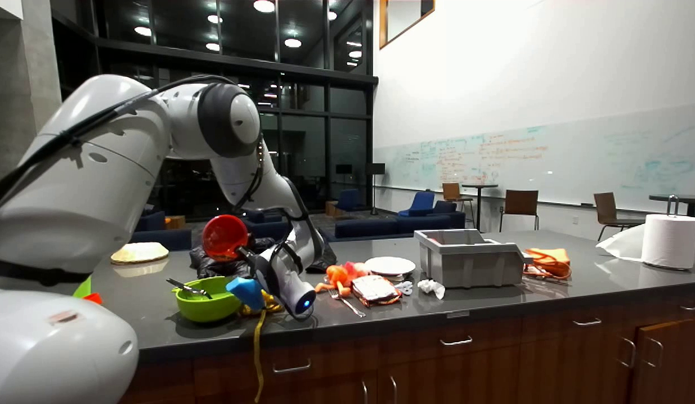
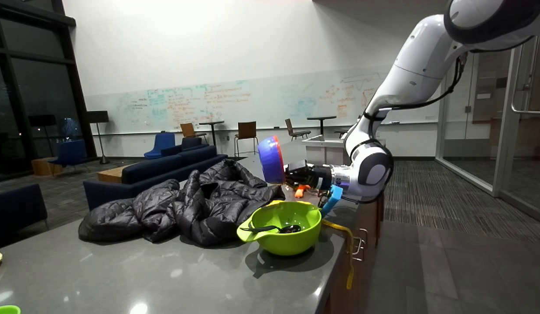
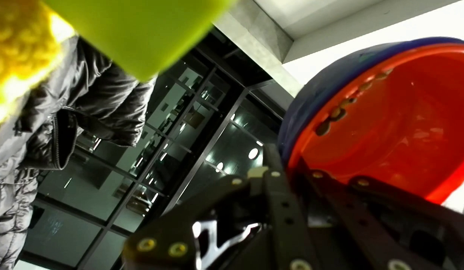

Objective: Pour the contents of the orange bowl into the green bowl

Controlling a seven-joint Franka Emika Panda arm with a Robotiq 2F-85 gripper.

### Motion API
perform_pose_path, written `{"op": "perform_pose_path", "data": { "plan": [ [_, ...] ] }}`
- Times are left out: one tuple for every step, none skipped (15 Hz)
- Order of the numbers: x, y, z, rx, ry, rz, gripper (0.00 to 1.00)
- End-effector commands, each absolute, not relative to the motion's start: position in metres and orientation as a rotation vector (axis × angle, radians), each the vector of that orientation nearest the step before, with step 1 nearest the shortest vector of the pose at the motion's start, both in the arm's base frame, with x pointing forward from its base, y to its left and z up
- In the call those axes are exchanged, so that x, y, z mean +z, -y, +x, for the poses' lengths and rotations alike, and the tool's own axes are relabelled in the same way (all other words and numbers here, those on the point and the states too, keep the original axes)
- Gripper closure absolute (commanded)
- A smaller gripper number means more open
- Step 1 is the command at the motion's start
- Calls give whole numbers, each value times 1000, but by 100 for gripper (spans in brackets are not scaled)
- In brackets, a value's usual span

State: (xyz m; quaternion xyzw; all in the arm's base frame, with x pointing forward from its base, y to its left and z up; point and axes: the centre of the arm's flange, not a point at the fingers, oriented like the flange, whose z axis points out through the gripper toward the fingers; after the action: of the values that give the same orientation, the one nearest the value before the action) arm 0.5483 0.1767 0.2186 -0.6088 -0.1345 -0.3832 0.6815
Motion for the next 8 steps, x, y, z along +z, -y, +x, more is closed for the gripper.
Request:
{"op": "perform_pose_path", "data": {
  "plan": [
    [219,-175,548,-820,297,-1330,98],
    [220,-176,548,-816,295,-1325,98],
    [219,-176,548,-811,292,-1319,98],
    [219,-176,548,-807,290,-1314,98],
    [219,-176,548,-803,288,-1311,98],
    [218,-175,548,-800,287,-1308,98],
    [218,-175,548,-798,284,-1308,98],
    [218,-174,548,-796,283,-1307,98]
  ]
}}
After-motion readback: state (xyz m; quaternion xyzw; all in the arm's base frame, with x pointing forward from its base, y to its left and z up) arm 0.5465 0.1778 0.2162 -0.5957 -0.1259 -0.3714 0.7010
